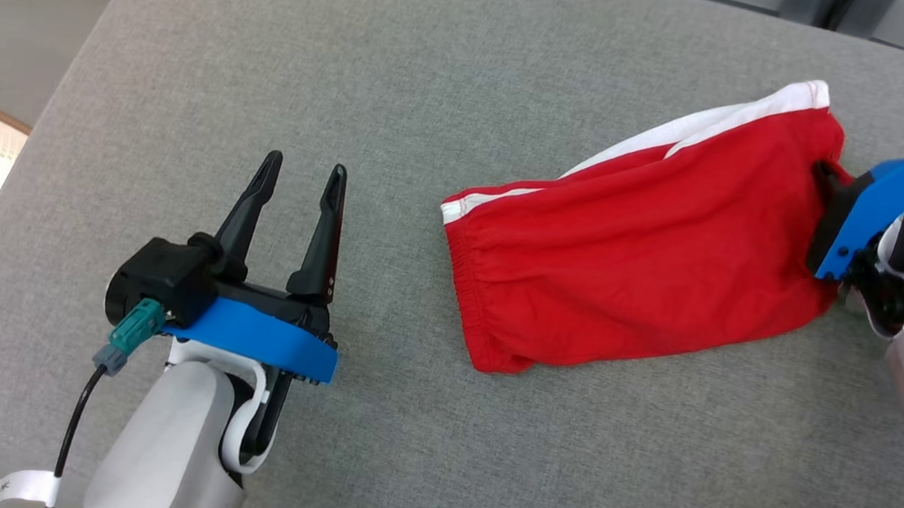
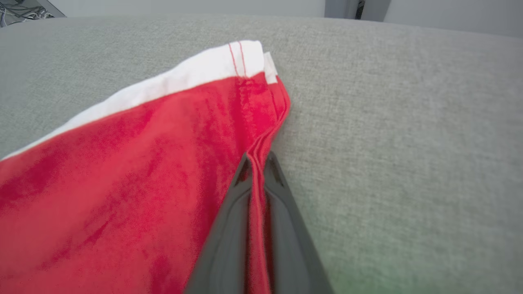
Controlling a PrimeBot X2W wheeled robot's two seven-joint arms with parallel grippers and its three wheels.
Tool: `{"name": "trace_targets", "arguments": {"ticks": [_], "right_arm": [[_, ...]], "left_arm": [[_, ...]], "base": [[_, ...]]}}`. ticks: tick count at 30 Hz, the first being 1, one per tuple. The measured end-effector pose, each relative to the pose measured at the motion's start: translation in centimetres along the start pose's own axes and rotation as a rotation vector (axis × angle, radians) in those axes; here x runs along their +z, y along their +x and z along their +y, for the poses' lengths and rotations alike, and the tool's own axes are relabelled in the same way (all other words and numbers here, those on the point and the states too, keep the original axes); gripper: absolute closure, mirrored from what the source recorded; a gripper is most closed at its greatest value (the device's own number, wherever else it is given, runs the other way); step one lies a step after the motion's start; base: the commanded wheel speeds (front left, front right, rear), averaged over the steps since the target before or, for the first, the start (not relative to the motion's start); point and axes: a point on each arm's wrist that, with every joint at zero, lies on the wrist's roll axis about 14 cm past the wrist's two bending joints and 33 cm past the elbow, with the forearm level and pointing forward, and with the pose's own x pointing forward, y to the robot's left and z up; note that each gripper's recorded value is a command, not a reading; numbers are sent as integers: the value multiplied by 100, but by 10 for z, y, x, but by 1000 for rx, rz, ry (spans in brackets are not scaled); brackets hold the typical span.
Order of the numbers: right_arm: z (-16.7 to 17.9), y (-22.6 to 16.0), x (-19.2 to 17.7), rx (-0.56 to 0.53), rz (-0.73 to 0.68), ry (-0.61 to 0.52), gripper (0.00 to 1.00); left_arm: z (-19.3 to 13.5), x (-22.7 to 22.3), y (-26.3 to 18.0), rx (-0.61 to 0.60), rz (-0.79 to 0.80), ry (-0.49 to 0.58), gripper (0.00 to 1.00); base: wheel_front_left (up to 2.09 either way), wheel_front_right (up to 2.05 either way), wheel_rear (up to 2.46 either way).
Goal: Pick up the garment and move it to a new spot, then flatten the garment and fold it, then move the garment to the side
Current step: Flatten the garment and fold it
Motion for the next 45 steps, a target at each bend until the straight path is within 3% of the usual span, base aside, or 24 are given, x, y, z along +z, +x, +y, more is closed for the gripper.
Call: {"name": "trace_targets", "arguments": {"ticks": [6, 17, 25, 29, 39, 45], "right_arm": [[-27, -32, 5, -52, -101, 1, 100], [-115, -115, 8, -278, -227, -6, 100], [-133, -154, 18, -360, -281, -67, 100], [-109, -153, 28, -322, -316, -92, 100], [26, -128, 38, -54, -333, -178, 100], [71, -117, 26, 39, -289, -184, 100]], "left_arm": [[-13, 3, -4, -42, -6, -3, 0], [-48, 3, -7, -146, -11, -10, 0], [-64, 9, -9, -192, -26, -3, 0], [-67, 10, -13, -200, -25, -3, 0], [-60, 15, -24, -185, -36, -2, 0], [-54, 14, -30, -165, -32, -3, 0]], "base": [[0, 0, 0], [0, 0, 0], [0, 0, 0], [0, 0, 0], [0, 0, 0], [0, 0, 0]]}}
